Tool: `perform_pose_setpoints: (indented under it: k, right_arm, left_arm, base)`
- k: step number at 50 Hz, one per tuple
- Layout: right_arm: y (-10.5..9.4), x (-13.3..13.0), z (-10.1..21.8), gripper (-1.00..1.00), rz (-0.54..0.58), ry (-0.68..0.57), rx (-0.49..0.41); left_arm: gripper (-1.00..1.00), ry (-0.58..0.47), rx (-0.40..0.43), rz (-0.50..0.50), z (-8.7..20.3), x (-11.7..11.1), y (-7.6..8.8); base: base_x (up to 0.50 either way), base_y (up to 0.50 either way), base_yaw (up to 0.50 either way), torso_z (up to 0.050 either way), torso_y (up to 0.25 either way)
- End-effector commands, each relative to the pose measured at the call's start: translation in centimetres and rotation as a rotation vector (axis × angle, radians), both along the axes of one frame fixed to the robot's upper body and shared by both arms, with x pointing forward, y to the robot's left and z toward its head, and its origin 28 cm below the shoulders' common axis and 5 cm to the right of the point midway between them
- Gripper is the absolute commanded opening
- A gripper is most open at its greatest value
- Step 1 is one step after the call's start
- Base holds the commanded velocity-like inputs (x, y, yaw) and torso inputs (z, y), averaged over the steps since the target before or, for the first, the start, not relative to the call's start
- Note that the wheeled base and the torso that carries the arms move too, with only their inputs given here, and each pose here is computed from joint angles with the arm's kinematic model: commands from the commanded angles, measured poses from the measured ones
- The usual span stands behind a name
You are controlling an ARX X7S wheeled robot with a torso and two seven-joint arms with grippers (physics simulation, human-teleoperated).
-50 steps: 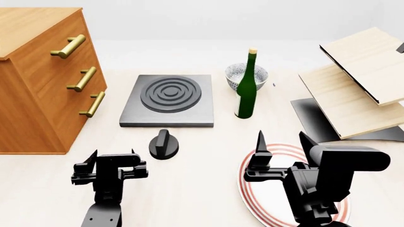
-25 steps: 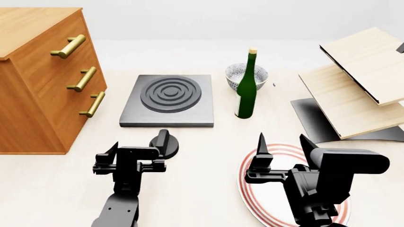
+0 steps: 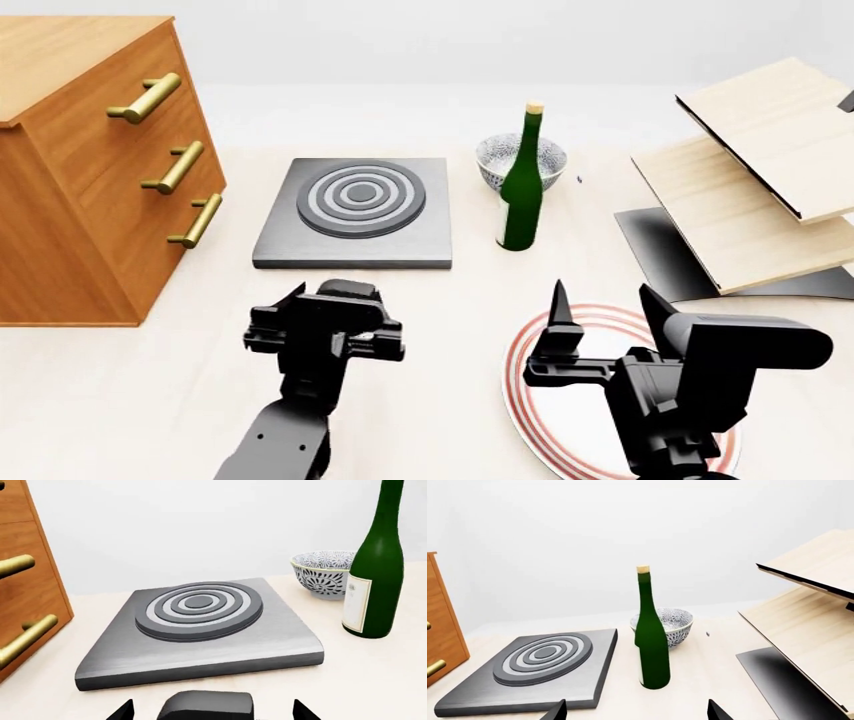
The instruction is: Turn on the stove.
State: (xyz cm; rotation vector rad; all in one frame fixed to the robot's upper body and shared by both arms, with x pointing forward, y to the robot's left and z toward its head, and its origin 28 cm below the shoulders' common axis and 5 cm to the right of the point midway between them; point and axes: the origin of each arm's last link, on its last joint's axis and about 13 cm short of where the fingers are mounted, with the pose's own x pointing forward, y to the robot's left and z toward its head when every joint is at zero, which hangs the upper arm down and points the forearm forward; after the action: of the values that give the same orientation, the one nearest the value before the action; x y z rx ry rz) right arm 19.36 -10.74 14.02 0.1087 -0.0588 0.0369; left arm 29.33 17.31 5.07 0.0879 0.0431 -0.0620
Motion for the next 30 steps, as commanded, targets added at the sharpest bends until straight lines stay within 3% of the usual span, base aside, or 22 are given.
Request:
perform_pose_setpoints:
  k: [1,13,30]
  right_arm:
    - [0.0,0.0,-0.1,1.00,-0.001,0.003,0.005]
    - [0.2,0.0,-0.2,1.00,0.005,0.008,-0.003]
    - [0.2,0.1,-0.4,1.00,-0.001,0.018,0.000]
  left_arm:
    - [1.00,-0.074,-0.070,-0.041,7.7,-3.9,0.6]
    - [1.00,-0.090,-0.075,0.022,8.9,-6.1,3.0]
    - [1.00,-0.065,-0.069,0.030,8.0,-6.2,3.2]
  base:
    - [0.00,0.00,0.00,0.000,0.000]
    - [0.00,0.00,0.00,0.000,0.000]
    - [0.00,0.00,0.00,0.000,0.000]
